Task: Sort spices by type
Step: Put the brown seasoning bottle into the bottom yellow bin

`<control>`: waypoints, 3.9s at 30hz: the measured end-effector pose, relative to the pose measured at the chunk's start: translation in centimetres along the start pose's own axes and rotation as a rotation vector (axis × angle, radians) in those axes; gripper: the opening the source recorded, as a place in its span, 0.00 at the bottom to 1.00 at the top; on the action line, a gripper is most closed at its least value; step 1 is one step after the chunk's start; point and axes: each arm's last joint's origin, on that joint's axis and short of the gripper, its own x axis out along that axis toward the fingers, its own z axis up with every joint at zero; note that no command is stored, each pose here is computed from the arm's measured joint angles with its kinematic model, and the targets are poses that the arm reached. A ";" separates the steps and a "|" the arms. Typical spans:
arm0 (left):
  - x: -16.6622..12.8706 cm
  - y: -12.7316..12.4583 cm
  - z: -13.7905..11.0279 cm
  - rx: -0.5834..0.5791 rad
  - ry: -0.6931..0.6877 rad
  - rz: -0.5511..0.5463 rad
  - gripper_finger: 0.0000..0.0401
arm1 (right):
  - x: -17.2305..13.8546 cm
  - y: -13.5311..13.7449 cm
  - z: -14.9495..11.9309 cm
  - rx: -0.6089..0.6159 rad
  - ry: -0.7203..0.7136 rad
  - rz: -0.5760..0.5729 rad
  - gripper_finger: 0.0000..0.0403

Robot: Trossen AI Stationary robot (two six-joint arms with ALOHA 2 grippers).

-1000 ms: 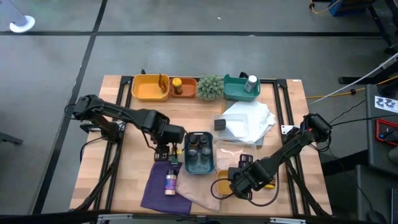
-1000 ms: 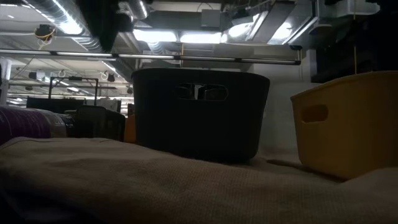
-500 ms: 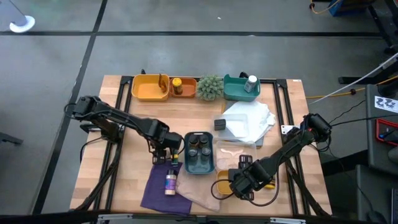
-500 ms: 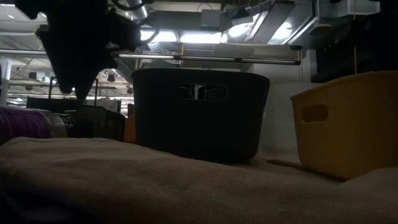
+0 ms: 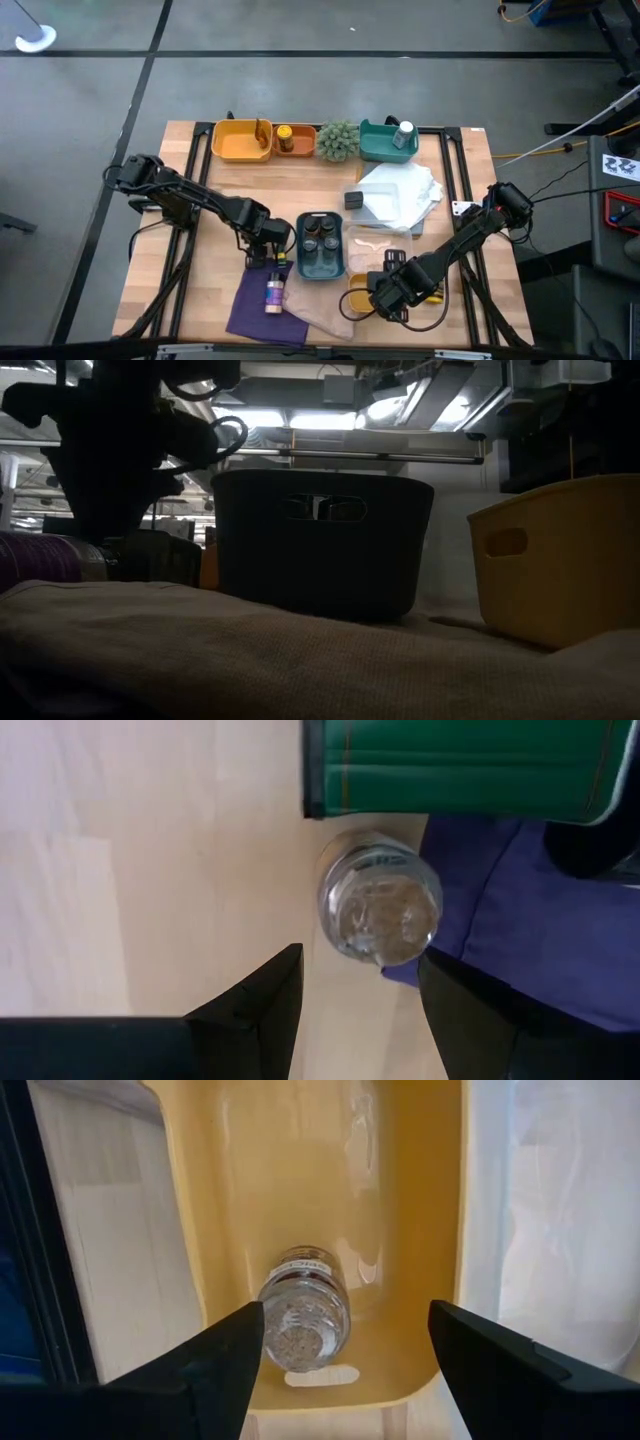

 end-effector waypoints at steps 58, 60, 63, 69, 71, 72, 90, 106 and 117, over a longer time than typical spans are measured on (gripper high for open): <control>1.3 -1.0 1.9 0.104 -0.121 -0.007 0.45 | 0.0 0.1 0.0 0.000 0.020 0.031 0.70; 1.3 -1.0 1.9 0.104 -0.121 -0.006 0.45 | 0.0 0.1 0.0 0.000 0.020 0.031 0.70; 1.3 -0.9 1.9 0.085 -0.121 -0.007 0.45 | 0.0 0.1 0.0 0.000 0.020 0.031 0.70; 1.3 -0.9 1.9 0.071 -0.121 -0.006 0.45 | 0.0 0.1 0.0 0.000 0.020 0.031 0.70; 1.3 -0.9 1.9 0.071 -0.121 -0.006 0.45 | 0.0 0.1 0.0 0.001 0.020 0.030 0.70; 1.4 -0.9 1.9 0.074 -0.120 -0.006 0.45 | 0.0 0.1 0.0 0.000 0.020 0.031 0.70; 1.7 -0.8 1.7 0.072 -0.101 0.009 0.64 | 0.0 0.1 0.0 0.000 0.020 0.031 0.70; 2.2 -1.0 2.2 0.080 -0.116 -0.001 0.59 | 0.0 0.1 -0.1 0.000 0.021 0.030 0.70; 1.8 -0.8 1.7 0.071 -0.064 0.012 0.40 | -2.1 -0.4 -0.5 0.000 -0.024 0.048 0.70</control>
